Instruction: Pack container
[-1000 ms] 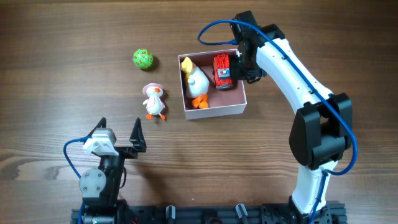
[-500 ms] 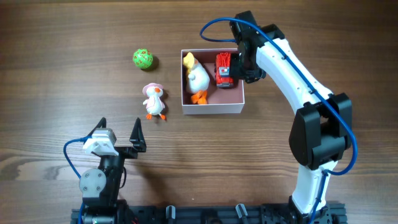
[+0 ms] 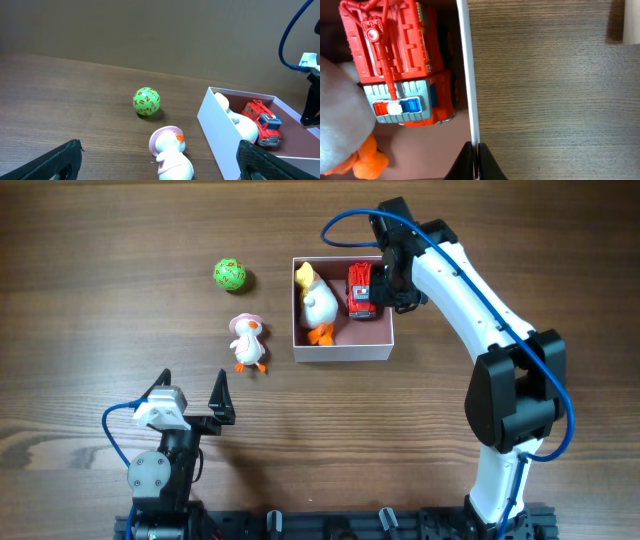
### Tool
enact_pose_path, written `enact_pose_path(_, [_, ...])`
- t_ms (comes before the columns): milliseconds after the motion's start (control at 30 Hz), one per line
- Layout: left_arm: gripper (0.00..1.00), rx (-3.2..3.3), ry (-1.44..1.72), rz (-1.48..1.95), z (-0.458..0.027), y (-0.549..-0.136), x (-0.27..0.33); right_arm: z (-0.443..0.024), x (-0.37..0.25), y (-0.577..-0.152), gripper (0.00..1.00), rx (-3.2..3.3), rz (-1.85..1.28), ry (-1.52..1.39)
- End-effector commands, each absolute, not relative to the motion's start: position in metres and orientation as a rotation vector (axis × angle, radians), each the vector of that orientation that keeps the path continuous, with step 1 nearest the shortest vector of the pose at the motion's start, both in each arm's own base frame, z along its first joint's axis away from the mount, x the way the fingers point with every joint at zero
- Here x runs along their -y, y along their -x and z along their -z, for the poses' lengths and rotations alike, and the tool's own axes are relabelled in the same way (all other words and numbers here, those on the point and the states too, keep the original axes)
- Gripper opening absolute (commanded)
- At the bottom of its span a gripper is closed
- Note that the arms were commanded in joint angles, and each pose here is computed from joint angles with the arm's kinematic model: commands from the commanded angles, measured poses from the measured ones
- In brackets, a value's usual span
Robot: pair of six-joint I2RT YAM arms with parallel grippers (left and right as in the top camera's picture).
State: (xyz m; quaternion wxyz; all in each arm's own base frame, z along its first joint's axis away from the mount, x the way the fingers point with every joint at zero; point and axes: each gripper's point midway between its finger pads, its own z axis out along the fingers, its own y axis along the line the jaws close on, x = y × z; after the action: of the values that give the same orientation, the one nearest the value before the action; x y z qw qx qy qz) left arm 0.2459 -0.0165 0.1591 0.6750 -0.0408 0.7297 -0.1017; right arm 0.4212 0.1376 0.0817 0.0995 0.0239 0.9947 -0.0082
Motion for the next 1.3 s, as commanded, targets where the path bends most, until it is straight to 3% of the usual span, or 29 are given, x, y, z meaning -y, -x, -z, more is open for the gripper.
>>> enact_pose_path(0, [1.0,-1.645,0.084,0.206,-0.157,-0.246,0.014,-0.079,-0.131,-0.423,0.11,-2.937,0.064,-0.046])
enact_pose_path(67, [1.0,-1.644,0.084,0.206,-0.157,-0.246,0.014,-0.079,-0.131,-0.423,0.2,-2.934,0.063,-0.046])
enact_pose_path(433, [1.0,-1.644,0.084,0.206,-0.157,-0.246,0.014,-0.084,-0.133,-0.427,0.32,-2.923,0.056,-0.031])
enact_pose_path(767, [1.0,-1.645,0.084,0.206,-0.157,-0.246,0.014,-0.132,-0.14,-0.449,0.71,-2.831,0.011,-0.019])
enact_pose_path(900, [1.0,-1.645,0.084,0.206,-0.157,-0.246,0.014,-0.162,-0.135,-0.459,0.99,-2.779,-0.012,-0.047])
enact_pose_path(1067, [1.0,-1.645,0.084,0.206,-0.157,-0.246,0.014,-0.19,-0.104,-0.466,0.99,-2.72,0.01,-0.074])
enact_pose_path(1267, [1.0,-1.644,0.084,0.206,-0.157,-0.246,0.014,-0.191,-0.015,-0.453,0.99,-2.768,0.199,-0.289])
